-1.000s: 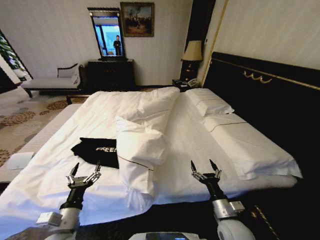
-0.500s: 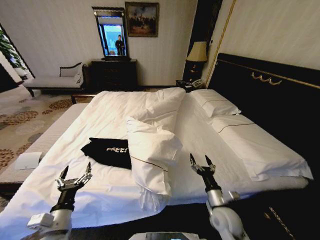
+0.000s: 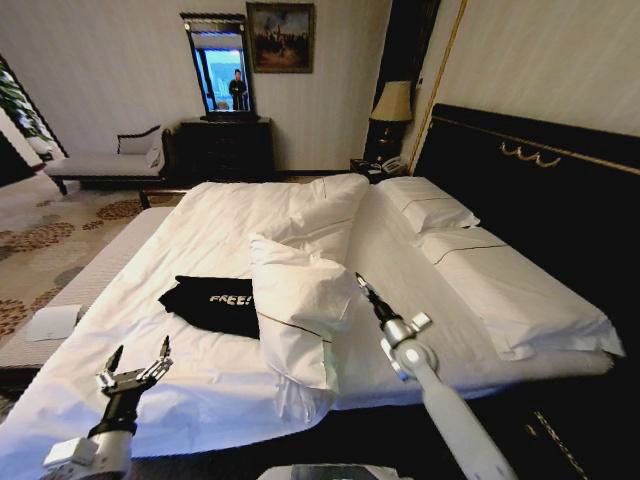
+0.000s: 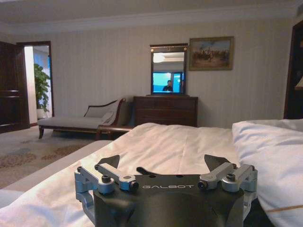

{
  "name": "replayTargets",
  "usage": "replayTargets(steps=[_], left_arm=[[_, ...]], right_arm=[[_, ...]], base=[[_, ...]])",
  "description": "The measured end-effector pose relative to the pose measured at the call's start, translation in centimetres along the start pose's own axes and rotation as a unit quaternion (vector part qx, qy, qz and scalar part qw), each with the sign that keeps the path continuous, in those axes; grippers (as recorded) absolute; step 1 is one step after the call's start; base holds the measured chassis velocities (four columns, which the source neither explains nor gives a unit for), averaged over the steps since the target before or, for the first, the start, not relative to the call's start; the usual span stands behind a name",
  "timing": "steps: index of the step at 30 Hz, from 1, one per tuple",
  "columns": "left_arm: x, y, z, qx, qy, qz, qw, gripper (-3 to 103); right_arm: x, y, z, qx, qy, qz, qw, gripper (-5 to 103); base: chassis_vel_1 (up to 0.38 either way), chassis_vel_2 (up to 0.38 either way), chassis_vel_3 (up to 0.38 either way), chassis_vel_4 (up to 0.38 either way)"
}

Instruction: Fold the clothes on the bed.

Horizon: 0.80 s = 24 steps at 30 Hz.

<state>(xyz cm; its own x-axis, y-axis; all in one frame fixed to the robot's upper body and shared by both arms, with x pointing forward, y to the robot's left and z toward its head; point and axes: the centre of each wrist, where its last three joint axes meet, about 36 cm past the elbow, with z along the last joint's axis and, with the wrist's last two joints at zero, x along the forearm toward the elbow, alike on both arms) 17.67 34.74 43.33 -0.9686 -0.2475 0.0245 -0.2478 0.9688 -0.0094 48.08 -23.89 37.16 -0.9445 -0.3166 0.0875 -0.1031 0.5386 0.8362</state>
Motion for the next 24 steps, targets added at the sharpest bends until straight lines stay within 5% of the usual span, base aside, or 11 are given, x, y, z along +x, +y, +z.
replayTargets(steps=[9,24], left_arm=[[-0.5,1.0,1.3,0.002,0.010,-0.012,0.9999,100],[-1.1,1.6,1.6,0.000,0.013,-0.011,0.9999,100]], right_arm=[[-4.8,-0.8,0.6,0.004,0.022,0.031,0.999,100],[-5.3,2.1,2.9,-0.014,0.047,-0.021,0.999,100]], base=[[0.000,0.000,0.000,0.000],[0.000,0.000,0.000,0.000]])
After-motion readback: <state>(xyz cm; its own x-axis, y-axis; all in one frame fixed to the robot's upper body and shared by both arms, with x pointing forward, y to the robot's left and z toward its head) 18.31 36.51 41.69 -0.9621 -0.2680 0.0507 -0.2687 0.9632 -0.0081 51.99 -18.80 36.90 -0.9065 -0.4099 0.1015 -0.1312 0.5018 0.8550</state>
